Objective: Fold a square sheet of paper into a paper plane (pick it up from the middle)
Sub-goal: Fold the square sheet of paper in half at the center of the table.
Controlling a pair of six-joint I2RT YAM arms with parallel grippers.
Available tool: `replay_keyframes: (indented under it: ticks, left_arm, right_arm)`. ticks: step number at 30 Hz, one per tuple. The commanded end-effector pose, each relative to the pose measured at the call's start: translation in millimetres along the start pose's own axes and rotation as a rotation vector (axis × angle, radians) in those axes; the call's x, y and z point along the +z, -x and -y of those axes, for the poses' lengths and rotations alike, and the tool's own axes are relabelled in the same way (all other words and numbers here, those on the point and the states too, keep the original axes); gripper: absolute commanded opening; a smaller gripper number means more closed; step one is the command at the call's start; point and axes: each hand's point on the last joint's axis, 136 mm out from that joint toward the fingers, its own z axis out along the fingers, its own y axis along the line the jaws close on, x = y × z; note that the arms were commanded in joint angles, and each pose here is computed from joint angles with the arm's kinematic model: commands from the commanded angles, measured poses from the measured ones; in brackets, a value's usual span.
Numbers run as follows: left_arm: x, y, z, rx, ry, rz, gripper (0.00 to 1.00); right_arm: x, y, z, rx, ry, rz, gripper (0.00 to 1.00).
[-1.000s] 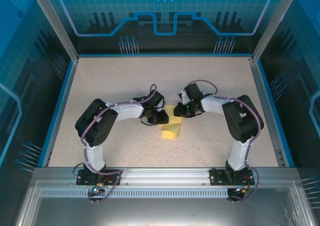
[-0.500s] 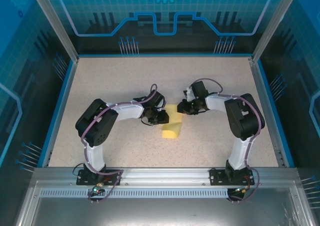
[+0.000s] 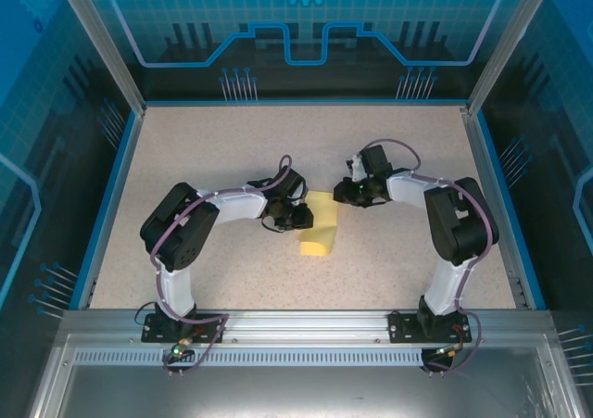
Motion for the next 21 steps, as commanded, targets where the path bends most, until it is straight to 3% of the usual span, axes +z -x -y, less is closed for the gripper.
replay_keyframes:
  ticks: [1,10,21]
  left_arm:
    - [20,-39,-66,-0.027,0.243,-0.124,0.23]
    - [19,-40,-67,-0.021,0.249,-0.130,0.23]
    - [20,-47,-73,-0.024,0.255,-0.137,0.23]
  right_arm:
    - [-2,-1,-25,-0.033,0.032,0.014,0.19]
    - [34,1,-14,-0.029,0.010,-0.031,0.19]
    - [37,10,29,0.020,-0.079,-0.019,0.18]
